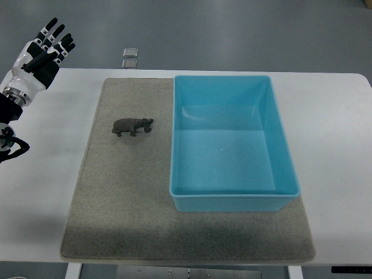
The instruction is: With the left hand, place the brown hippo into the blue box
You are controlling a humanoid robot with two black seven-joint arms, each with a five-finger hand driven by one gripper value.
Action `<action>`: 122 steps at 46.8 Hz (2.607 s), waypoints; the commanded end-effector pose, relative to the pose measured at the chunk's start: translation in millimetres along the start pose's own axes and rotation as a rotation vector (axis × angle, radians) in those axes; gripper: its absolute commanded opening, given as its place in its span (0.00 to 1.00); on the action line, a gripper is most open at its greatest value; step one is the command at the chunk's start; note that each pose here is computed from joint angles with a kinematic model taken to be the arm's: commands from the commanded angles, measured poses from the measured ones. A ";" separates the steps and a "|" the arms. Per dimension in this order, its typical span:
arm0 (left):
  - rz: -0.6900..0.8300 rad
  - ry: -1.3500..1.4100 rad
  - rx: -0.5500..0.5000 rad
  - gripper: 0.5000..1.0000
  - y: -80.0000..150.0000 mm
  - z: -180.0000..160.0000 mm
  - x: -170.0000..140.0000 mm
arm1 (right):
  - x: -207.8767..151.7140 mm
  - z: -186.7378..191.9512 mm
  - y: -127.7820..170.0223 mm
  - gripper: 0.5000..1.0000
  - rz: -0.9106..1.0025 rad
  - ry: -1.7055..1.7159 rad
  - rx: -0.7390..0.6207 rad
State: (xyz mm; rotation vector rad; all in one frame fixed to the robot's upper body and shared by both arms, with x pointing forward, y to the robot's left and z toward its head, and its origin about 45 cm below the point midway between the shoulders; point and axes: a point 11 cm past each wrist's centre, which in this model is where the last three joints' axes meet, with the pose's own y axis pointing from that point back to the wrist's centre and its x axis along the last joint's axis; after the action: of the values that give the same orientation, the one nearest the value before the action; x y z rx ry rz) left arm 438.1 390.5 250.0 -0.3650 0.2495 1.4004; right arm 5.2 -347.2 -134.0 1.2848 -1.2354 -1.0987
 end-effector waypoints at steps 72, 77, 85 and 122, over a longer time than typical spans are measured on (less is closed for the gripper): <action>-0.120 -0.221 -0.028 1.00 2.6 4.8 -10.7 | 0.0 0.0 0.0 0.87 0.000 0.000 0.000; -0.134 -0.226 -0.062 1.00 3.7 7.7 -13.1 | 0.0 0.0 0.0 0.87 0.000 0.000 0.000; -0.160 -0.212 -0.066 1.00 3.9 6.6 -20.7 | 0.0 0.0 0.0 0.87 0.000 0.000 0.000; -0.378 -0.732 0.089 0.98 22.3 46.2 -29.8 | 0.0 0.0 0.0 0.87 0.000 0.000 0.000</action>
State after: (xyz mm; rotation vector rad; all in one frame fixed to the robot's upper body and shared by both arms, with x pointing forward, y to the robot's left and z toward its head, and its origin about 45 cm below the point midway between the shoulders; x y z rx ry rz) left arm 412.6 390.5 303.8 0.1395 -0.3168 1.0974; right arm 5.7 -347.2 -134.0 1.2854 -1.2358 -1.0982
